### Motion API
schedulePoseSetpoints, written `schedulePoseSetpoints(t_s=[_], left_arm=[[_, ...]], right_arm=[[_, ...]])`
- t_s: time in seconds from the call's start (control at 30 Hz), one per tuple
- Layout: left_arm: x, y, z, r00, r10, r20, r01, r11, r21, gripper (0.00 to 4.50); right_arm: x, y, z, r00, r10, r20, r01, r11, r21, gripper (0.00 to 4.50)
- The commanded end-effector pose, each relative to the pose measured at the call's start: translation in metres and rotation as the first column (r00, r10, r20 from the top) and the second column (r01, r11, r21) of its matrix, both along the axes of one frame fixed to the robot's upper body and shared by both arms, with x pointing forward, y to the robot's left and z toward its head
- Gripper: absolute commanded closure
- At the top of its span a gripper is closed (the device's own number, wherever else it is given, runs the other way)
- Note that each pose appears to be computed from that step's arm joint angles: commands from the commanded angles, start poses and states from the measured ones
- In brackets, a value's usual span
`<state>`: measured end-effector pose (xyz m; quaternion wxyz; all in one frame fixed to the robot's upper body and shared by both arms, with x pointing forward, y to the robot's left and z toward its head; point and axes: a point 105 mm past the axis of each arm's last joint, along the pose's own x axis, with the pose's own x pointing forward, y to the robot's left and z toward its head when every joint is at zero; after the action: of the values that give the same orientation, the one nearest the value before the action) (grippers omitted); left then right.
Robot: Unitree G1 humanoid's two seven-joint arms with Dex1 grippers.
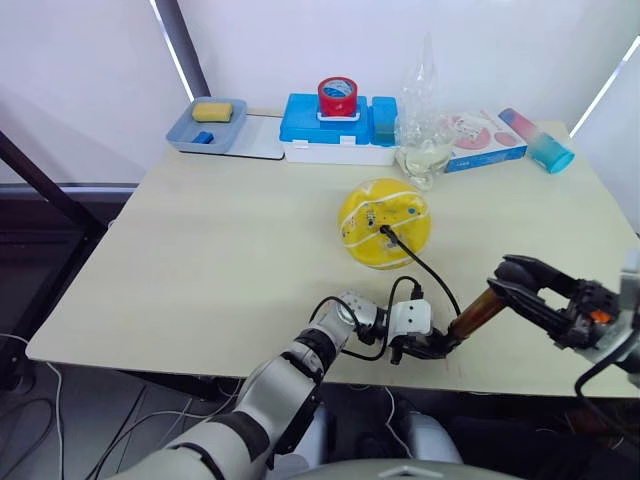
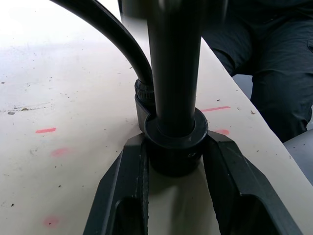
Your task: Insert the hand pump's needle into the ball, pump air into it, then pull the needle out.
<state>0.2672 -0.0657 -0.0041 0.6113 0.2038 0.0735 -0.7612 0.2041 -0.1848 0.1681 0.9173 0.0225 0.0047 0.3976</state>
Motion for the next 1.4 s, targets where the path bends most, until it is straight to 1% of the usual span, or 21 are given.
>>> schedulePoseSetpoints(t_s=[0.03,0.13,0.23,0.37,0.5,0.87,0.97,1.03,1.13,1.23,1.4], left_arm=[[-0.008,0.005,-0.014,0.999,-0.024,-0.031,0.026,0.997,0.067,3.39],[-0.008,0.005,-0.014,0.999,-0.026,-0.031,0.028,0.997,0.068,3.39],[-0.008,0.005,-0.014,0.999,-0.03,-0.044,0.033,0.997,0.071,3.39],[-0.01,0.006,-0.014,0.997,-0.037,-0.068,0.042,0.996,0.073,3.39],[-0.011,0.006,-0.014,0.995,-0.043,-0.086,0.049,0.996,0.073,3.39],[-0.014,0.008,-0.014,0.993,-0.067,-0.102,0.074,0.995,0.069,3.39],[-0.015,0.008,-0.014,0.993,-0.069,-0.1,0.076,0.995,0.068,3.39],[-0.014,0.007,-0.013,0.993,-0.068,-0.098,0.075,0.995,0.068,3.39],[-0.014,0.007,-0.013,0.993,-0.067,-0.095,0.073,0.995,0.067,3.39],[-0.013,0.007,-0.013,0.994,-0.058,-0.088,0.063,0.996,0.065,3.39],[-0.012,0.005,-0.013,0.994,-0.039,-0.103,0.045,0.997,0.062,3.39]], right_arm=[[0.002,-0.006,-0.022,0.999,-0.034,-0.021,0.033,0.998,-0.047,2.48],[0.001,-0.007,-0.034,0.999,-0.038,-0.02,0.037,0.997,-0.073,2.48],[0.004,-0.008,-0.029,0.999,-0.047,0.021,0.048,0.997,-0.065,2.48],[0.004,-0.013,-0.013,0.997,-0.039,0.068,0.044,0.996,-0.074,2.48],[-0.001,-0.014,0.006,0.996,-0.015,0.087,0.021,0.997,-0.069,2.48],[-0.01,-0.025,0.094,0.983,-0.001,0.181,-0.002,1.0,0.015,2.48],[-0.012,-0.028,0.111,0.981,0.004,0.195,-0.004,1.0,0.002,2.48],[-0.013,-0.028,0.118,0.981,0.013,0.195,-0.011,1.0,-0.012,2.48],[-0.014,-0.026,0.122,0.983,0.026,0.184,-0.022,0.999,-0.026,2.48],[-0.013,-0.022,0.113,0.988,0.04,0.146,-0.035,0.999,-0.038,2.48],[-0.011,-0.018,0.074,0.999,0.037,0.015,-0.036,0.996,-0.081,2.48]])
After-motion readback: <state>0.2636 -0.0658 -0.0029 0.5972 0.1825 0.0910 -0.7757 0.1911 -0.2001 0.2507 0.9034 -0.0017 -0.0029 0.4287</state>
